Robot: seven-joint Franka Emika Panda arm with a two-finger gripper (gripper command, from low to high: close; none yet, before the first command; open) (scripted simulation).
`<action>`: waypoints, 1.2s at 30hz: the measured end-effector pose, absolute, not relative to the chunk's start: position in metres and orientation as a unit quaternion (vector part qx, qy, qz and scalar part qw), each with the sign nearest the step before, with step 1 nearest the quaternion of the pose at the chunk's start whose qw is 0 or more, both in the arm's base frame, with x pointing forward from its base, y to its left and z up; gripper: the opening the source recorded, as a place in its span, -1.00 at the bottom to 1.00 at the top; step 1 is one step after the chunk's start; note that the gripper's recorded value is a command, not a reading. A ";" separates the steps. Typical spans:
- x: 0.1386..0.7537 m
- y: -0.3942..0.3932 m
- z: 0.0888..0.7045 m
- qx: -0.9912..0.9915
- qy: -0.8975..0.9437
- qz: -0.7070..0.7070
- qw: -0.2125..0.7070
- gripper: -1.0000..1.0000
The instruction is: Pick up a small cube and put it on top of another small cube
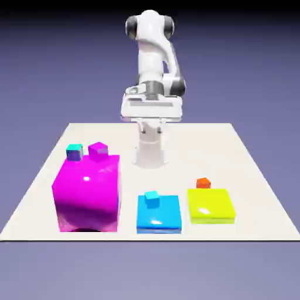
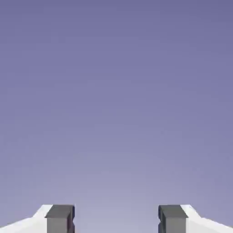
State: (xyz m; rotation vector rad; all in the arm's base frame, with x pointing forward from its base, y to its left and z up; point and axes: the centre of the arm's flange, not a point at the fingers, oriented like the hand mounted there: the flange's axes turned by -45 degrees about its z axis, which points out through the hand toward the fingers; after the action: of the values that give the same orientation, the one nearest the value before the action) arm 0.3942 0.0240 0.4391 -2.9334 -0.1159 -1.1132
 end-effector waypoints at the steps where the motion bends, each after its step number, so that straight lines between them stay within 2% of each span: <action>1: 0.397 0.040 0.423 -0.944 -0.046 -0.326 0.006 0.00; 9: 0.368 0.165 0.292 -0.989 -0.117 -0.090 0.016 0.00; 16: 0.273 0.255 0.191 -0.975 -0.187 0.117 -0.022 0.00; 18: 0.271 0.254 0.187 -0.975 -0.182 0.128 -0.024 0.00; 24: 0.261 0.249 0.123 -0.975 -0.181 0.128 -0.024 0.00; 25: 0.259 0.249 0.118 -0.975 -0.181 0.128 -0.024 -1.00; 27: 0.259 0.249 0.118 -0.975 -0.181 0.128 -0.024 -1.00; 35: 0.271 0.253 0.187 -0.975 -0.181 0.128 -0.023 -1.00; 36: 0.292 0.239 0.193 -0.977 -0.169 0.126 -0.022 -1.00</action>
State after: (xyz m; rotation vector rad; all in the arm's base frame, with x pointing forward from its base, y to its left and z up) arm 0.2921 0.2385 0.1932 -3.1138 -0.5389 0.4025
